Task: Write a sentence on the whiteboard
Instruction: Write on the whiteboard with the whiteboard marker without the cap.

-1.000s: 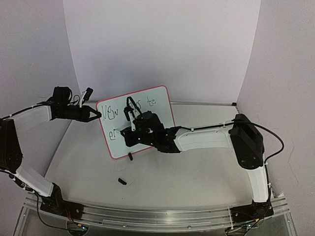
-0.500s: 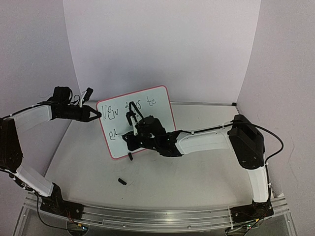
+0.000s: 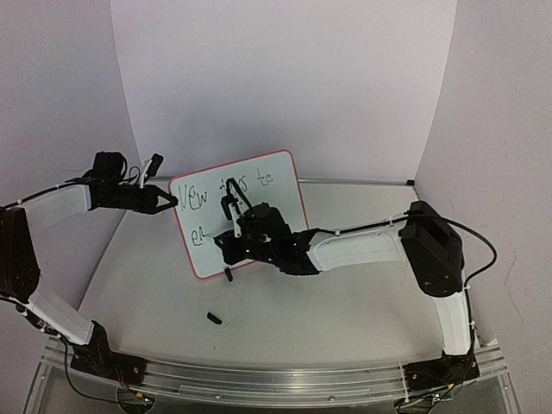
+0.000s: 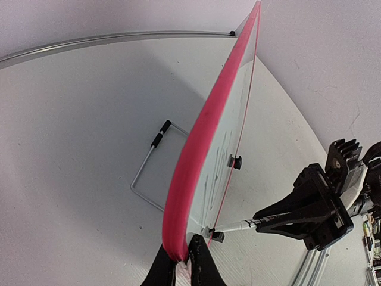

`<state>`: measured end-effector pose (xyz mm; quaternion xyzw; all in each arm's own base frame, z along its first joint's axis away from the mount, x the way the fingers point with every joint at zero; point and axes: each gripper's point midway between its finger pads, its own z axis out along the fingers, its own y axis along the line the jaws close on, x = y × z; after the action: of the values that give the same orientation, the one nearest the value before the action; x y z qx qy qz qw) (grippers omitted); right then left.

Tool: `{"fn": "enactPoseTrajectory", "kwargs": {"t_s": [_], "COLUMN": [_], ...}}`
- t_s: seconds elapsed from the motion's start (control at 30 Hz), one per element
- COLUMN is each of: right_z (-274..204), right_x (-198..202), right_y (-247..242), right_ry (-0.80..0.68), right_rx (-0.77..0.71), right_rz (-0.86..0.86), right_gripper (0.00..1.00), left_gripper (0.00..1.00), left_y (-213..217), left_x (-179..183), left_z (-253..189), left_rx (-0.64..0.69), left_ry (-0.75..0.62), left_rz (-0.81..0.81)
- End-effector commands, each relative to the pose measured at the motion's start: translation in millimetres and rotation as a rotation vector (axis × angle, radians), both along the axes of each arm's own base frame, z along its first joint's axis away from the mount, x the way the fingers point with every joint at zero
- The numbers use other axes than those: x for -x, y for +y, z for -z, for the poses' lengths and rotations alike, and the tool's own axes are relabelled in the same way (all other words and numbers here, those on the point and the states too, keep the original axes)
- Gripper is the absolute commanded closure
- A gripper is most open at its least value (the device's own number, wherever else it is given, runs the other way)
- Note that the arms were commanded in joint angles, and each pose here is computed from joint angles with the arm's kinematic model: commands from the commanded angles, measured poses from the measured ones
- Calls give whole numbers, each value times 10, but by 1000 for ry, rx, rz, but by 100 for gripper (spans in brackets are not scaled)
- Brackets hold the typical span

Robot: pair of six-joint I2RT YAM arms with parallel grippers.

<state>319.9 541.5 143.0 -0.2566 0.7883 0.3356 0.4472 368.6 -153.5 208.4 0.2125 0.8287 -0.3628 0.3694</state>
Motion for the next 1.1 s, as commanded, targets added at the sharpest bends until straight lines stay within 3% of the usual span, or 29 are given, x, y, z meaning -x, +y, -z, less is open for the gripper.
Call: {"fn": "enactPoseTrajectory", "kwargs": {"t_s": [0.0, 1.07], "right_z": [-290, -443], "right_x": [-243, -370], "right_y": [-98, -253], "right_ry": [-57, -108], "right_rx": [-40, -77], "right_rz": [95, 182], "right_gripper": [100, 100], "left_gripper": [100, 100], "left_y": [77, 58], "left_x": [-54, -45], "left_z": [155, 160], "left_rx": [-77, -76], "left_ry": [35, 36], "left_rz": [-51, -44]}}
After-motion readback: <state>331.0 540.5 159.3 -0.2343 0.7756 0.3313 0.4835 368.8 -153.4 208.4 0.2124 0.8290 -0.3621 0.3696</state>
